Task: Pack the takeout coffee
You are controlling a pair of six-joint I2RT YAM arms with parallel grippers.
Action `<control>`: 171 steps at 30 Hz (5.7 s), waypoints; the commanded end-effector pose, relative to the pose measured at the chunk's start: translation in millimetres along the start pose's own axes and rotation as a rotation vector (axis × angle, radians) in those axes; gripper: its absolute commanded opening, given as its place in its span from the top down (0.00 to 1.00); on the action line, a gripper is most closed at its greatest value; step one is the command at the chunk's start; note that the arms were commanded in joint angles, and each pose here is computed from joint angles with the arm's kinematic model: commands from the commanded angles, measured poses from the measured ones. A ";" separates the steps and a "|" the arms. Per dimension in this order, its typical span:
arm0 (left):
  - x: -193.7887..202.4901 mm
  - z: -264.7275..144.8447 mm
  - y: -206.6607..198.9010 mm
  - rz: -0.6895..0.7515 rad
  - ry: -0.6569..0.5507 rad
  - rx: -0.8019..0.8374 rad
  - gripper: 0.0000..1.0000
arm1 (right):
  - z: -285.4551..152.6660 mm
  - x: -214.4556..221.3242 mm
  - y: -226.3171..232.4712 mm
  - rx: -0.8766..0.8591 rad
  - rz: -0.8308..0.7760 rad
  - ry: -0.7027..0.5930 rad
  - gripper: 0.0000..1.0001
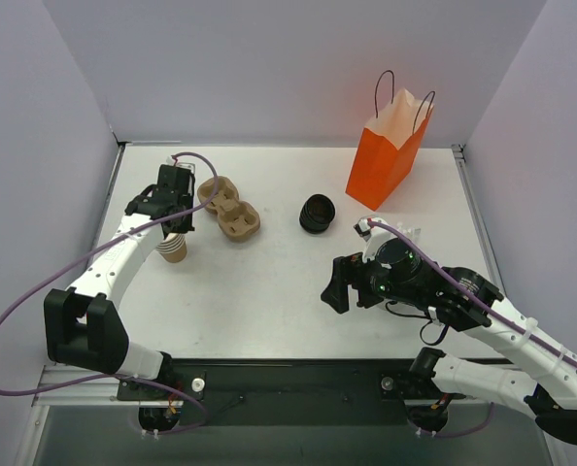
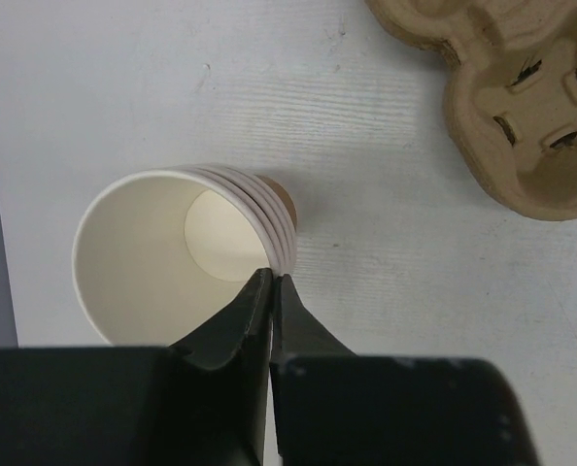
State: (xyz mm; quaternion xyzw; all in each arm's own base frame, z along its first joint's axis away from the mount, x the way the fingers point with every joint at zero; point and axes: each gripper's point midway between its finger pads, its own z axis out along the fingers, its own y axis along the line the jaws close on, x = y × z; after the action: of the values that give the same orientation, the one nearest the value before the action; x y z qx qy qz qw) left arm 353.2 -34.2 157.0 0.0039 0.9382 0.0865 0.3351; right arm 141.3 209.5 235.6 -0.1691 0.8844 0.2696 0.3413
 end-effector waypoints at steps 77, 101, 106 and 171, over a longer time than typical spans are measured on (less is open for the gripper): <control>123.1 -122.6 -259.0 0.454 -0.146 0.091 0.75 | -39.2 -16.2 -15.7 0.023 0.169 -0.218 0.17; 49.3 -196.9 -155.0 0.046 -0.316 0.730 0.04 | 28.2 -116.3 -55.0 0.408 -0.001 -0.275 0.19; 74.2 -188.9 -128.0 0.084 -0.337 0.719 0.03 | 72.5 -130.5 -73.2 0.422 0.007 -0.185 0.25; 95.3 -183.3 -125.0 0.104 -0.372 0.781 0.03 | 230.5 -157.3 -139.8 0.373 0.081 0.047 0.90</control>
State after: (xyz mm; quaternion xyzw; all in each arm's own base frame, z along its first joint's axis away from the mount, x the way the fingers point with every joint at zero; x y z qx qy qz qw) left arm 166.4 -175.6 202.9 0.1922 0.8381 -0.2468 0.4468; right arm 436.6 251.5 97.6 -0.0668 0.9502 0.0845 0.2925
